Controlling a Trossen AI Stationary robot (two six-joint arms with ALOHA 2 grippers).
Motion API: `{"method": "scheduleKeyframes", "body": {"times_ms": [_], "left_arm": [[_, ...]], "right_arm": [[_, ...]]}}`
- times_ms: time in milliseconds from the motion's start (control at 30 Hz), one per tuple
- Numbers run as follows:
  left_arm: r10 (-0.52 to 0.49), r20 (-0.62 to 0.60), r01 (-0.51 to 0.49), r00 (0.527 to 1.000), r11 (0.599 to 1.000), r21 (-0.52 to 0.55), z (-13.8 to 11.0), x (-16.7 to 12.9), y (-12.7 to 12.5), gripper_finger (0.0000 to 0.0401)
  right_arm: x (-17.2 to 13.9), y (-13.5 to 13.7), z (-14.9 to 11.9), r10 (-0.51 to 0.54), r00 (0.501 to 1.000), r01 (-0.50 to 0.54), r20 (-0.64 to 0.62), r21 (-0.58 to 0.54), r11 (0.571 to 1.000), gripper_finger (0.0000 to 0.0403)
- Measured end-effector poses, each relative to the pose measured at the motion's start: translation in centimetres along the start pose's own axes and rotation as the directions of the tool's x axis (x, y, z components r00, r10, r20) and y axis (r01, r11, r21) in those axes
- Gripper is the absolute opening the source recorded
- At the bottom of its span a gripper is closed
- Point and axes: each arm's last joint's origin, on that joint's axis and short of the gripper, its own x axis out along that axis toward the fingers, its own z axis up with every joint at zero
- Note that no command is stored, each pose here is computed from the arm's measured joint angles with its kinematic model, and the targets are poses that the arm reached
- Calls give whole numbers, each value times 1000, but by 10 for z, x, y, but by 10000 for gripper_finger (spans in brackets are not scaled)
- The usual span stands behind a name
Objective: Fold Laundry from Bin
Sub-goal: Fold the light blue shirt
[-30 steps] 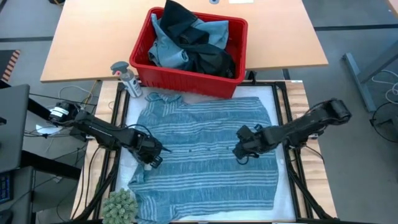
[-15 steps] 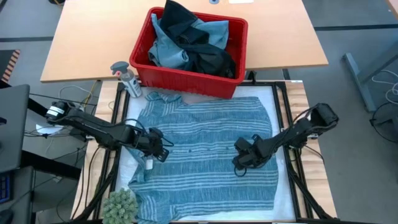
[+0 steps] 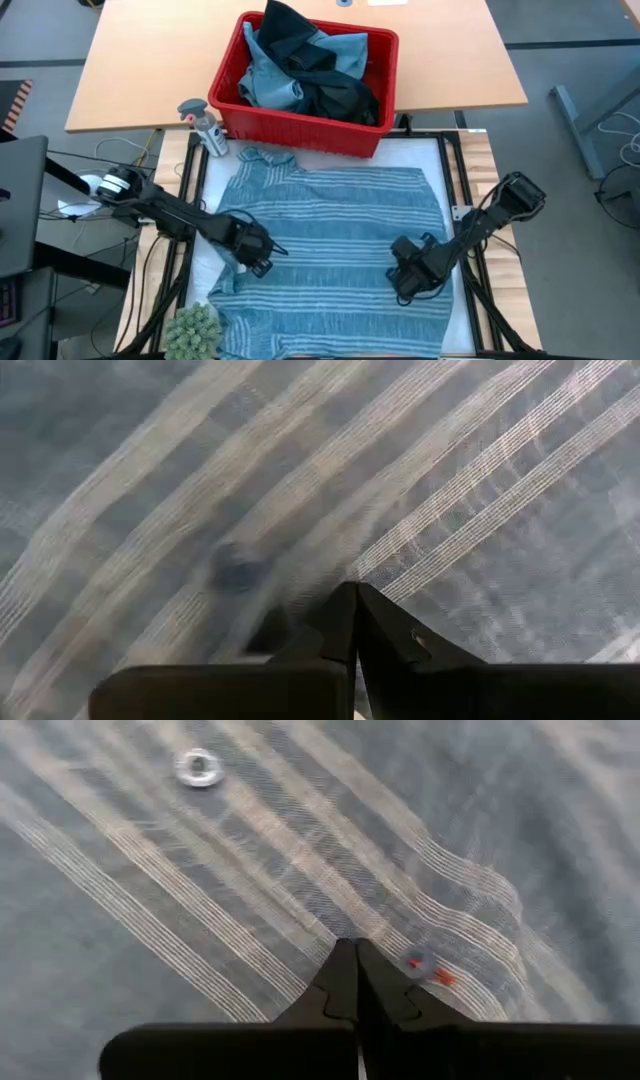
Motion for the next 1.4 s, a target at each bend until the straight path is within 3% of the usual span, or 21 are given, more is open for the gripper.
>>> {"method": "scheduleKeyframes", "body": {"times_ms": [133, 367, 467, 600, 700, 800, 900, 967, 1067, 1233, 1400], "left_arm": [[-23, -7, 23, 1000, 1000, 11, -3, 0, -3, 0], [-138, 39, 139, 990, 990, -7, 0, -34, -8, 0], [-157, 103, 158, 982, 987, -3, -1, -54, -5, 0], [-231, 277, 238, 933, 971, 6, 0, -86, -3, 3], [-324, 465, 324, 824, 942, 83, 5, -119, -3, 18], [-386, 669, 347, 636, 917, 199, 10, -159, 0, 47], [-335, 793, 264, 509, 937, 226, 18, -190, 10, 83], [-245, 853, 228, 461, 962, 152, 25, -202, 19, 108], [-120, 869, 179, 481, 983, 36, 40, -202, 34, 136], [127, 718, 17, 685, 982, -190, 69, -170, 60, 157], [239, 660, -18, 712, 946, -323, 102, -153, 74, 158]], "right_arm": [[-6, -7, -2, -19, 1000, 19, 1, -31, 999, 20], [-38, -15, 14, 142, 984, -139, 108, -38, 990, 46], [-58, -29, 24, 182, 968, -189, 175, 24, 982, 57], [-68, -57, 39, 117, 969, -146, 215, 121, 982, 74], [-73, -78, 53, 57, 964, -106, 261, 178, 978, 96], [-77, -96, 70, 31, 951, -90, 306, 182, 979, 131], [-78, -115, 85, 4, 946, -64, 323, 176, 982, 175], [-78, -127, 95, -19, 946, -41, 325, 178, 983, 204], [-77, -142, 106, -54, 944, -6, 325, 180, 984, 238], [-73, -159, 122, -120, 938, 75, 325, 148, 986, 255], [-61, -179, 136, -195, 953, 149, 233, 198, 969, 255]]}}
